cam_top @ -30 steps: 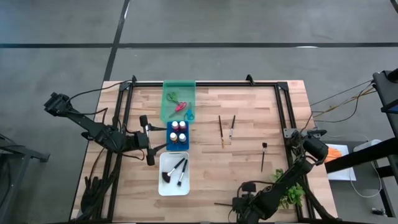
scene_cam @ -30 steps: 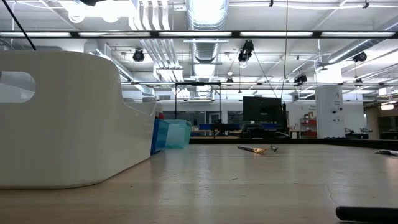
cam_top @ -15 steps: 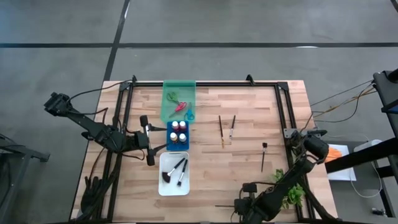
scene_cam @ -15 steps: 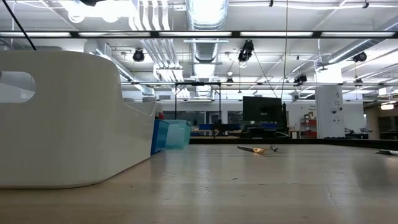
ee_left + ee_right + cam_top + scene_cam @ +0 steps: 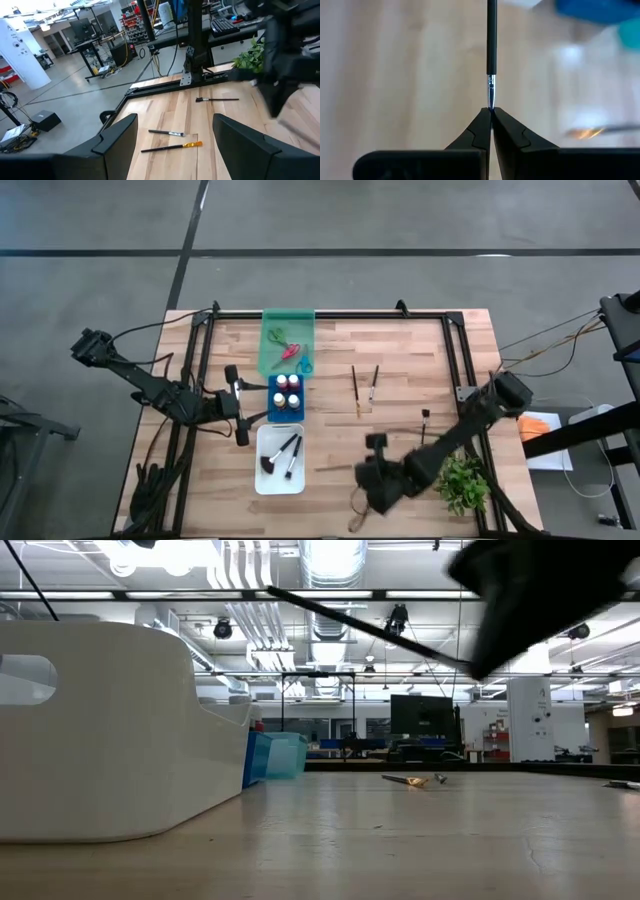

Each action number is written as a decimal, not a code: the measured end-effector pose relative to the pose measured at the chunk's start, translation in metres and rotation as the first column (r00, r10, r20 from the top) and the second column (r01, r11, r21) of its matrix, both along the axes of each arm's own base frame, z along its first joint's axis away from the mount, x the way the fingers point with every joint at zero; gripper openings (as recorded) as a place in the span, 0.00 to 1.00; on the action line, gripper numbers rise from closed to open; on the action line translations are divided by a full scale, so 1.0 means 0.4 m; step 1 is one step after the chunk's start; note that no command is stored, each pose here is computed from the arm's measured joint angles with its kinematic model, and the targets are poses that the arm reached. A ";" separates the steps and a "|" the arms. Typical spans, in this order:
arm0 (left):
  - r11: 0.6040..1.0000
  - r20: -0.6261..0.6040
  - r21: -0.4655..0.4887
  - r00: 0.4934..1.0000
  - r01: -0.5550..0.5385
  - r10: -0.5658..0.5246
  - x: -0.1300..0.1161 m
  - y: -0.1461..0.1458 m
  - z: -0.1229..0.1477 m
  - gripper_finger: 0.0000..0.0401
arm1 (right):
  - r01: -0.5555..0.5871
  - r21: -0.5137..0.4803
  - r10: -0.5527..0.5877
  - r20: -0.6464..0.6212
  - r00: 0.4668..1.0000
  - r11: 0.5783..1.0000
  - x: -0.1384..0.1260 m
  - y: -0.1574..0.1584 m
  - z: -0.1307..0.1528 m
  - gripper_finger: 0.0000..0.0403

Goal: Pick & Place Paint Supplies
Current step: Put the white eyeshadow brush into the white bin

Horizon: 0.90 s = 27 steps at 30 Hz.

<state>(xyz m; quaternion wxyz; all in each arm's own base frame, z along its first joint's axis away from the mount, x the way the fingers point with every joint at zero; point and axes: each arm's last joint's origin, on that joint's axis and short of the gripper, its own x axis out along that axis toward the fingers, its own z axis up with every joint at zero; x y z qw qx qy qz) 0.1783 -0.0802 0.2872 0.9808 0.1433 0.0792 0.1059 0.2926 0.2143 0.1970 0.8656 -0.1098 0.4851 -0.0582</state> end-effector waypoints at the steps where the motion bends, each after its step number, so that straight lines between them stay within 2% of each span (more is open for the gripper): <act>1: 1.000 0.004 0.000 1.000 0.000 0.000 0.000 0.000 0.001 0.66 | -0.020 -0.025 0.020 0.008 1.000 0.999 0.014 -0.020 0.004 0.03; 6: 1.000 0.013 0.009 1.000 0.002 -0.002 0.000 0.000 0.004 0.66 | -0.129 -0.139 0.133 0.019 0.991 0.982 0.082 -0.122 0.039 0.03; 10: 1.000 0.011 0.014 1.000 0.003 -0.003 0.001 0.000 0.004 0.66 | -0.254 -0.085 0.262 0.096 0.960 0.963 0.144 -0.181 0.066 0.03; 13: 1.000 0.011 0.015 1.000 0.003 -0.003 0.000 0.000 0.004 0.66 | -0.338 -0.061 0.344 0.162 0.925 0.939 0.176 -0.211 0.082 0.03; 16: 1.000 0.008 0.028 1.000 0.004 -0.005 0.000 0.000 0.004 0.66 | -0.396 -0.096 0.408 0.216 0.887 0.913 0.204 -0.228 0.085 0.03; 20: 0.999 0.006 0.036 1.000 0.005 -0.006 0.000 0.000 0.004 0.66 | -0.471 -0.146 0.492 0.320 0.810 0.870 0.240 -0.237 0.095 0.03; 27: 0.999 0.013 0.032 1.000 0.005 -0.006 0.001 0.000 0.006 0.66 | -0.567 -0.206 0.599 0.380 0.705 0.797 0.296 -0.232 0.033 0.03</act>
